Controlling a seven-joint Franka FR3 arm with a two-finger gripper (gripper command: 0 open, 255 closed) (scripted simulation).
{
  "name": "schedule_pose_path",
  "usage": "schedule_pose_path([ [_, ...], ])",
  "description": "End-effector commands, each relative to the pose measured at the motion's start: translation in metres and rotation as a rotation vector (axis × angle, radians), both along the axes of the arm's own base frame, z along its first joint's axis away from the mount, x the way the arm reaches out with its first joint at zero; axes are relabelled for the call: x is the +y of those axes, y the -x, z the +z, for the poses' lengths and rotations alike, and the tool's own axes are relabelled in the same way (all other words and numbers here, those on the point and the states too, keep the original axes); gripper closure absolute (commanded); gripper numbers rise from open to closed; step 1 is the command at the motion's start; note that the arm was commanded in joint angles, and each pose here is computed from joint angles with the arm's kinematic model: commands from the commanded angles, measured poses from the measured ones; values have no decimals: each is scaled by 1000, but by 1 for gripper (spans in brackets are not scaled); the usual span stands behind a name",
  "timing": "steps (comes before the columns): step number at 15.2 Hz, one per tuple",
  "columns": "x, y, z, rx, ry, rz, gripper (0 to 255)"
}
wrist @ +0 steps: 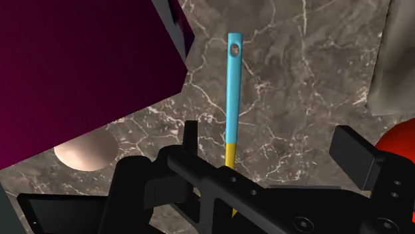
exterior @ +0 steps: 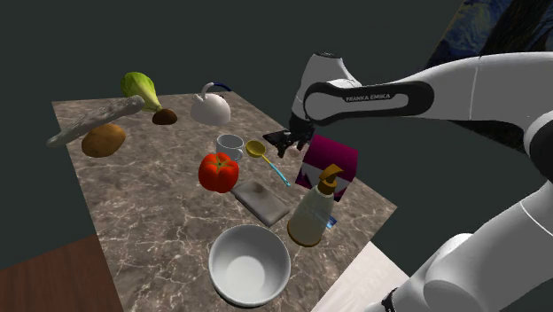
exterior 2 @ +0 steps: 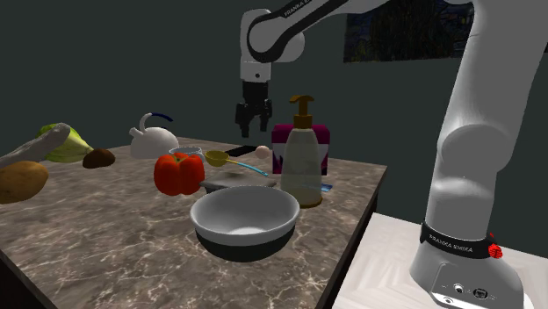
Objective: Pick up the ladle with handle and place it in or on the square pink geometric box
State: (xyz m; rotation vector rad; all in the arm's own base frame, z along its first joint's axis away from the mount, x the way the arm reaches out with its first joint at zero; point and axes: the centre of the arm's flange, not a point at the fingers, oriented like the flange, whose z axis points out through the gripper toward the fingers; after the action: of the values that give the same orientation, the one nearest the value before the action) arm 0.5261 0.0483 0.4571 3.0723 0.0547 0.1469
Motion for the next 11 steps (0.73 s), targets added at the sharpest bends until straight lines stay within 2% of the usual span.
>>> schedule_pose_path([
  [1, 4, -22, -15, 1, 17, 6, 0],
  [9, 14, -107, -79, 7, 84, 29, 0],
  [11, 14, -116, -91, 8, 91, 31, 0],
])
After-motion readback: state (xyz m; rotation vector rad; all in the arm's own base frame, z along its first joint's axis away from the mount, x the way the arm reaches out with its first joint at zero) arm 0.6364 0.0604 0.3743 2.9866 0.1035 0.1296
